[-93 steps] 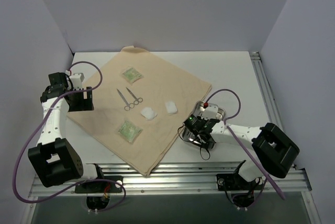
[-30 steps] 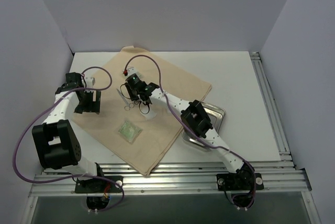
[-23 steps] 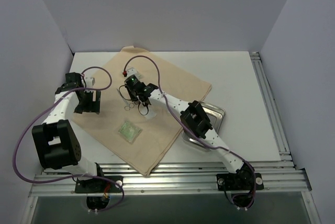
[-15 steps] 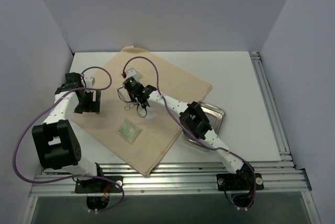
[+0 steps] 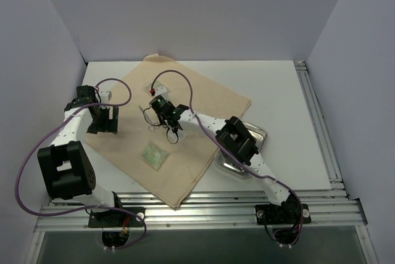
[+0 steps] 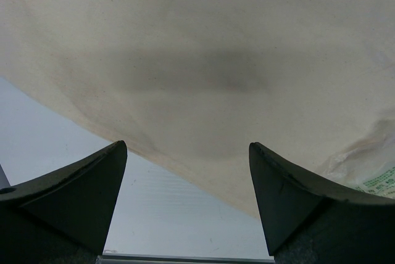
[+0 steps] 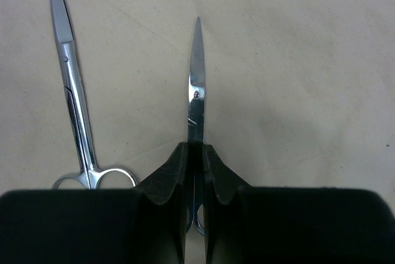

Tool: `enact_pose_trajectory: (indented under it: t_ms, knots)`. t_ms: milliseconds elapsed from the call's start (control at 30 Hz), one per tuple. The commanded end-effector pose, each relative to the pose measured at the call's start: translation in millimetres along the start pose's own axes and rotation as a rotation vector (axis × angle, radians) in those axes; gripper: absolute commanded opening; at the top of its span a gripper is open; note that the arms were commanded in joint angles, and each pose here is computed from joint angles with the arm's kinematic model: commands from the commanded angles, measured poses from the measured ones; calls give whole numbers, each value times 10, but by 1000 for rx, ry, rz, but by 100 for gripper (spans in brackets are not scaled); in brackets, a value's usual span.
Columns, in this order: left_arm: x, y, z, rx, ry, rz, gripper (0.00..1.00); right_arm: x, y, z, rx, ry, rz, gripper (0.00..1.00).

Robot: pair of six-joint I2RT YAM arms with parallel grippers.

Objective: Prepare the surgical pack

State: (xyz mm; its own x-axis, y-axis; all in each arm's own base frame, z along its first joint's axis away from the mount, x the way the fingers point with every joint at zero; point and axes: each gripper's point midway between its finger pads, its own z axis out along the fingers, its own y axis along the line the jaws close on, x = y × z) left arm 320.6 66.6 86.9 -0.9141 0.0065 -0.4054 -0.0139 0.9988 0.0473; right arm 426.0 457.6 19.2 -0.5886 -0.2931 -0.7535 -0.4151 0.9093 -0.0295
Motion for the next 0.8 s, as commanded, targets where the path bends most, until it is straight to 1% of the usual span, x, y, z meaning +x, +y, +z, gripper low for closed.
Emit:
enact_pose_trajectory:
  t_ms: [0, 133, 233, 433, 633, 733, 767]
  knots:
    - [-84, 12, -45, 6, -43, -11, 90, -369, -112, -240, 27, -105, 94, 0]
    - [-91, 21, -53, 3, -47, -13, 90, -535, -88, -311, 10, -159, 128, 0]
    - [-87, 17, -55, 4, -47, -13, 90, -648, -139, -335, 28, -191, 146, 0]
    - [-88, 18, -64, 4, -49, -11, 90, -751, -373, -235, 61, -222, 216, 0]
    - [-74, 32, -68, 0, -47, -11, 90, -964, -538, -440, 105, -293, 249, 0]
    - [-80, 30, -69, 1, -47, -12, 90, -1074, -652, -590, 126, -329, 266, 0]
    - [-88, 34, -76, -1, -50, -12, 90, -1172, -701, -693, 127, -352, 281, 0]
